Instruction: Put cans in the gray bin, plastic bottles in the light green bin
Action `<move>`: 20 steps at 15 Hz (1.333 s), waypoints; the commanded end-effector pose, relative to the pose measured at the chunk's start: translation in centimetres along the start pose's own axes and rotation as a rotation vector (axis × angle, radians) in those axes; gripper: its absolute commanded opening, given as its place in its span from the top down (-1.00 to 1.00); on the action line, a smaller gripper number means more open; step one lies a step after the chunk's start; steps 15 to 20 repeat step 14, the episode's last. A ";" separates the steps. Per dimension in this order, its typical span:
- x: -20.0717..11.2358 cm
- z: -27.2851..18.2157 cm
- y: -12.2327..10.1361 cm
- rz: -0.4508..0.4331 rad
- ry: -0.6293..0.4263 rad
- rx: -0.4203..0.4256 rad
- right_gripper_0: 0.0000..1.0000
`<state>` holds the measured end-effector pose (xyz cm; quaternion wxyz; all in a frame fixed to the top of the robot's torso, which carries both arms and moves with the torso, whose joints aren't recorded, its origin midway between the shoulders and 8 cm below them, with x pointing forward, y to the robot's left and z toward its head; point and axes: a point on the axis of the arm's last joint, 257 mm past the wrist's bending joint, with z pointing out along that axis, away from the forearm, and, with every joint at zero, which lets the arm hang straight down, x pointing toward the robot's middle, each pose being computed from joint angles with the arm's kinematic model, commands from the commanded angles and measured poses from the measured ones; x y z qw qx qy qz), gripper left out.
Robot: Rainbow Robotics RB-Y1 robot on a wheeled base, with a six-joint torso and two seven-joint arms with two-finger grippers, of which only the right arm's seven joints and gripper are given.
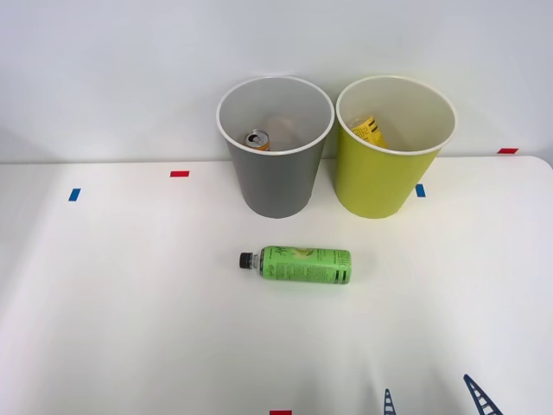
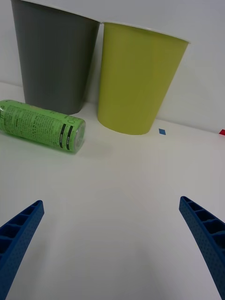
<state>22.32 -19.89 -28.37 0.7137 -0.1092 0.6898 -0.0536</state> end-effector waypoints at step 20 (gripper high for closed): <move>0.0 0.0 0.0 0.000 0.000 0.000 -1.00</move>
